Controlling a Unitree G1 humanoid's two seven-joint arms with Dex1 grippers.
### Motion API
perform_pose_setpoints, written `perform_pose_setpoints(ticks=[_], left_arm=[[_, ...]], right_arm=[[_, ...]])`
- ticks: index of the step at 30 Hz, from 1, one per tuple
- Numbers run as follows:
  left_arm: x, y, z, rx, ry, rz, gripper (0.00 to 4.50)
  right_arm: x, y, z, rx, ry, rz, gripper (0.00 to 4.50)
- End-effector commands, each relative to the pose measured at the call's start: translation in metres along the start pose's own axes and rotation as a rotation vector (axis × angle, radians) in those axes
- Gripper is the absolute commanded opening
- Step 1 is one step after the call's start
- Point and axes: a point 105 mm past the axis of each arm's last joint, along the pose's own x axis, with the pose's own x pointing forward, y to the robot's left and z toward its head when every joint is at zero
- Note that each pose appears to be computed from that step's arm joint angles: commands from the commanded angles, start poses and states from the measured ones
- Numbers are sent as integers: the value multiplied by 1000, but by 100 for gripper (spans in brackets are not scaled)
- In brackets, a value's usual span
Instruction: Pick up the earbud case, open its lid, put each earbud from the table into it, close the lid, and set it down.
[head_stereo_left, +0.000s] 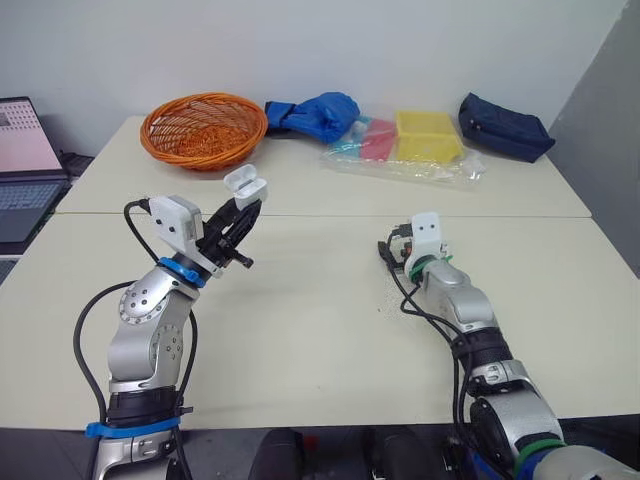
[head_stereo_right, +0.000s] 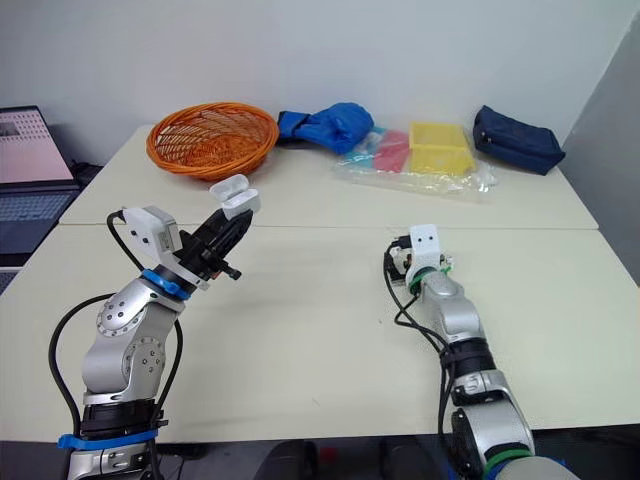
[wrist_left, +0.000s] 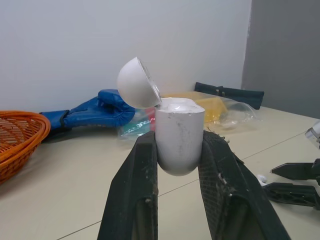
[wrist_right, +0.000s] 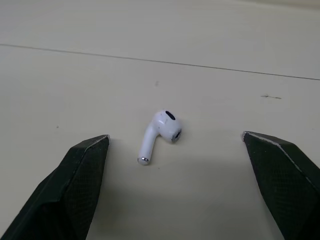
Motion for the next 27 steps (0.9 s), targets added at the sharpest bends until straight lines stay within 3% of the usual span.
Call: perform_pose_setpoints(ticks=[1, 4, 11, 12, 20, 24, 27], left_arm=[[7, -3, 20, 55, -69, -19, 73], [9, -3, 22, 59, -74, -23, 73], [11, -3, 22, 62, -78, -30, 73], [12, -3, 22, 62, -79, -30, 73], [6, -3, 18, 54, -73, -27, 73], [-1, -5, 15, 54, -60, -31, 73], [-9, -8, 10, 48, -38, -43, 73]], right_arm=[[5, 9, 5, -3, -31, 13, 410], [8, 16, 1, -16, -31, 30, 321], [11, 20, -6, -61, -32, 46, 60], [11, 20, -6, -62, -33, 48, 43], [-2, 6, -3, -48, -55, 143, 44], [-37, 14, 11, -177, -46, 427, 44], [-84, 0, 6, -322, 80, 651, 44]])
